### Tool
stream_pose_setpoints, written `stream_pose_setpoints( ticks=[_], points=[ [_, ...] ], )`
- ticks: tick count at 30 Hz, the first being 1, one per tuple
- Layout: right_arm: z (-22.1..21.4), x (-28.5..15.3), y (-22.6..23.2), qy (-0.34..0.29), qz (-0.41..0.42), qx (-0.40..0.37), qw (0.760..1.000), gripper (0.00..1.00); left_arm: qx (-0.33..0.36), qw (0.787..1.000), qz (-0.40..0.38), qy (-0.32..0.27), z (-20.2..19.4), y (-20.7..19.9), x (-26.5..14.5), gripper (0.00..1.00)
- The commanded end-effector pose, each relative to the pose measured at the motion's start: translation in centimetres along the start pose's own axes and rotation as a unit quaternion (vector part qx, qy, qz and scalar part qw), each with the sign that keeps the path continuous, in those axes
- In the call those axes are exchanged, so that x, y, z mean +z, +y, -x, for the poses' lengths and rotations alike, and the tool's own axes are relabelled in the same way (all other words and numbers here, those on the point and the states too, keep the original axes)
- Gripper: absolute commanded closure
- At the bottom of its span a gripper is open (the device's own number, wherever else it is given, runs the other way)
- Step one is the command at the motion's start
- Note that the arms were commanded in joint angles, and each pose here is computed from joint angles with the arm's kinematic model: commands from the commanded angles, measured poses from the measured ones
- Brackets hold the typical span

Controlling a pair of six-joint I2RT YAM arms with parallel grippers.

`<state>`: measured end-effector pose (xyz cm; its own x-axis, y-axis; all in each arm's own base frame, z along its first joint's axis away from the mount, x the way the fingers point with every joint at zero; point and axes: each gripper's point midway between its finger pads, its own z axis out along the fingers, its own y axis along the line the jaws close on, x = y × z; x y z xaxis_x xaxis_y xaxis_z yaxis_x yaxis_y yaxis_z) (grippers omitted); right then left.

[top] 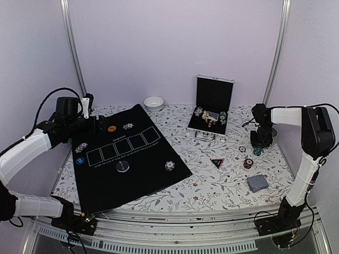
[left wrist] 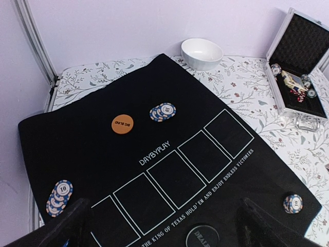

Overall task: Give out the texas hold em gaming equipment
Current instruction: Pick up the pile of poker chips from the pile of poker chips.

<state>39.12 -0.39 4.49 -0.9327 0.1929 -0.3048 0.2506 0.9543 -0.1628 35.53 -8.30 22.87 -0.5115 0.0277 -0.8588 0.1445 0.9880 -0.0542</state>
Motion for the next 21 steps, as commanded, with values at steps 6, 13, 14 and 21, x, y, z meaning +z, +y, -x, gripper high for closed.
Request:
stream_pose_setpoints(
  ticks=[6,13,14,21],
  points=[
    [1.9,-2.6,-0.9,-0.029,0.002,0.004,1.0,0.96,0.001,1.0,-0.001,-0.009,0.2,0.2,-0.1,0.02],
    [3.9,-5.8,-0.9,-0.053,0.016,-0.006,0.998,0.97,-0.001,1.0,-0.001,-0.01,0.3,0.3,-0.2,0.02],
    [4.1,-6.1,-0.8,-0.055,0.019,-0.007,0.998,0.97,-0.001,1.0,-0.001,-0.011,0.3,0.3,-0.2,0.02],
    [4.2,-9.9,3.5,-0.073,0.053,-0.053,0.995,0.98,-0.002,1.0,0.002,-0.013,0.5,0.5,-0.2,0.02]
  ],
)
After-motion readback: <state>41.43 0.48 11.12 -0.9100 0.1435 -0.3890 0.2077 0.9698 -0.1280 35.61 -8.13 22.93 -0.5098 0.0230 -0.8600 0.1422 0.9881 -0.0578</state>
